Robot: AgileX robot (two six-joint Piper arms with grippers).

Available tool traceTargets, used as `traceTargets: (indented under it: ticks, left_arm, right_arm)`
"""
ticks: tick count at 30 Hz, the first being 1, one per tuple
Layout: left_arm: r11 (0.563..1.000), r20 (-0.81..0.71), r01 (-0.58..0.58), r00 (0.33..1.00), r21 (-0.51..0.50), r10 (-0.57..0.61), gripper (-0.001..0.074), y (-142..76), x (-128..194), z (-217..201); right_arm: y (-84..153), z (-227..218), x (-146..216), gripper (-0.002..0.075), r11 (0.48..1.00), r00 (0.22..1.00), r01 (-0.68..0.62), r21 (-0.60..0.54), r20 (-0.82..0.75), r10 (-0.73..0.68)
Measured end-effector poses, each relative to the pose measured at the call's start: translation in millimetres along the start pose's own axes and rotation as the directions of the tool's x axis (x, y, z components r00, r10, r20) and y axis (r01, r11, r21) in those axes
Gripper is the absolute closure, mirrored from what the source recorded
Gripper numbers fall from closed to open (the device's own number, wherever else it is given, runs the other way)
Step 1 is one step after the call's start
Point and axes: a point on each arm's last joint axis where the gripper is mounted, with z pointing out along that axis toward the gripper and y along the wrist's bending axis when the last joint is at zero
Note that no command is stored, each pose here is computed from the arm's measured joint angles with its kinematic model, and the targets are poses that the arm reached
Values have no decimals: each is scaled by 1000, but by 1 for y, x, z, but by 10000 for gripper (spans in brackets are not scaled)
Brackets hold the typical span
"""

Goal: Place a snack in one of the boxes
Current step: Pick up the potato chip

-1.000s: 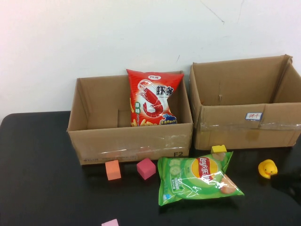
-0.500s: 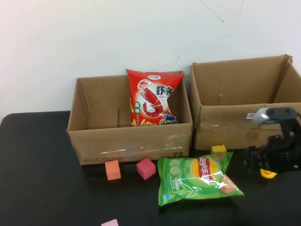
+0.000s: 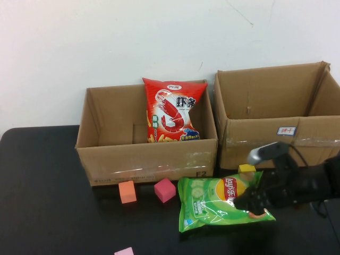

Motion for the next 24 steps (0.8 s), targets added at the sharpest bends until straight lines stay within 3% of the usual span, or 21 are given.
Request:
traceTargets:
  ticks: [4, 7, 13, 15, 24]
  left_arm:
    - [1000, 0, 11, 1000, 0, -11, 736, 0, 0, 0]
    - [1000, 0, 18, 1000, 0, -18, 736, 0, 0, 0]
    - [1000, 0, 20, 1000, 0, -20, 736, 0, 0, 0]
    - [1000, 0, 20, 1000, 0, -20, 736, 0, 0, 0]
    - [1000, -1, 12, 1000, -5, -12, 736, 0, 0, 0]
  right_arm:
    - [1, 19, 2, 209, 998, 999, 35, 52, -41, -33]
    - [3, 24, 2, 260, 998, 999, 30, 54, -42, -28]
    - [3, 25, 2, 599, 998, 999, 14, 59, -35, -12]
    - [4, 25, 1, 658, 999, 1000, 13, 44, -29, -12]
    - [20, 18, -2, 711, 995, 998, 10, -96, -54, -15]
